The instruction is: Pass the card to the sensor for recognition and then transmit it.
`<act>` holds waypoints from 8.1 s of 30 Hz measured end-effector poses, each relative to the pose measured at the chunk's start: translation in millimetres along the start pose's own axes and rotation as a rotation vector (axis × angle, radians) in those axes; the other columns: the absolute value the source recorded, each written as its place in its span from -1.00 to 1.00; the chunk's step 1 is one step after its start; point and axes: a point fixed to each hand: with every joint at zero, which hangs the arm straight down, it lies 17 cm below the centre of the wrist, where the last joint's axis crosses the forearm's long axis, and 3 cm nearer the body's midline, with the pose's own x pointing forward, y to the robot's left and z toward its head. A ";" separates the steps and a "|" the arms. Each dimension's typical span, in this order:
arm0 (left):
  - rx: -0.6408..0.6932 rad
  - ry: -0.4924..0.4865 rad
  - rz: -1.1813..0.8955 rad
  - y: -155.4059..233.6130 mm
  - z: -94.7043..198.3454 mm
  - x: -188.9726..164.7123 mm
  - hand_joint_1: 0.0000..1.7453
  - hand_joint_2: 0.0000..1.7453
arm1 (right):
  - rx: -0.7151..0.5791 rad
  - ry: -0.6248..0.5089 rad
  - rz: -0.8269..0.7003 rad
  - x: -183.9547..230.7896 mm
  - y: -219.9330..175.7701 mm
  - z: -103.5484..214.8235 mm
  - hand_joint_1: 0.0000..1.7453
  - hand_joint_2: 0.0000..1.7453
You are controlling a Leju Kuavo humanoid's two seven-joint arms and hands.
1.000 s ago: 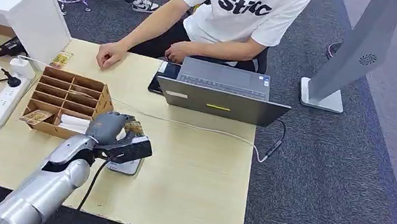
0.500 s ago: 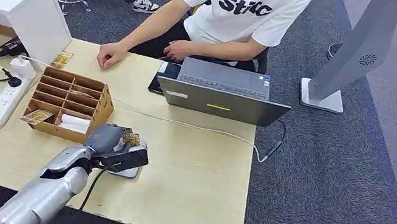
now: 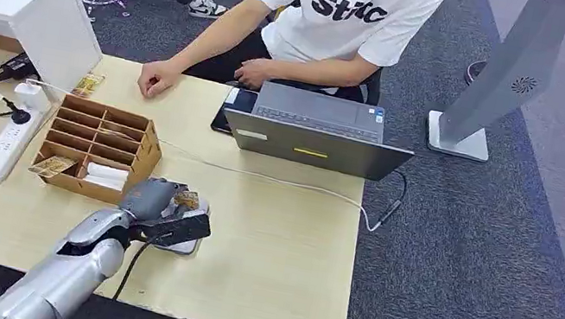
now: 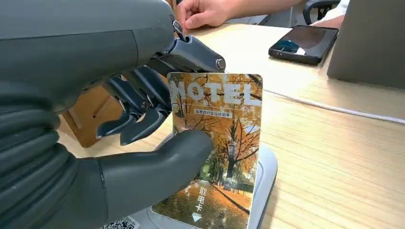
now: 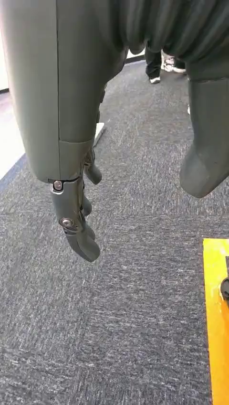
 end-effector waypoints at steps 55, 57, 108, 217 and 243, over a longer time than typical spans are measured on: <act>0.509 -0.019 -0.028 295.1 -2.2 -14.9 1.00 1.00 | 0.000 -0.004 0.005 -0.2 0.3 0.0 -1.00 1.00; 0.509 -0.019 -0.027 295.2 -2.2 -15.0 1.00 1.00 | 0.000 -0.004 0.005 -0.2 0.3 0.0 -1.00 1.00; 0.698 -0.047 -0.182 344.0 20.1 19.5 -1.00 1.00 | -0.014 -0.007 0.001 0.6 -2.6 -0.4 -1.00 1.00; 0.233 0.192 -0.179 165.6 9.7 -112.4 1.00 1.00 | -0.023 0.016 0.027 -5.7 -4.9 -1.0 -1.00 1.00; 0.387 0.192 -0.167 206.7 16.2 -109.4 1.00 1.00 | -0.022 0.014 0.032 -5.6 -4.8 -1.0 -1.00 1.00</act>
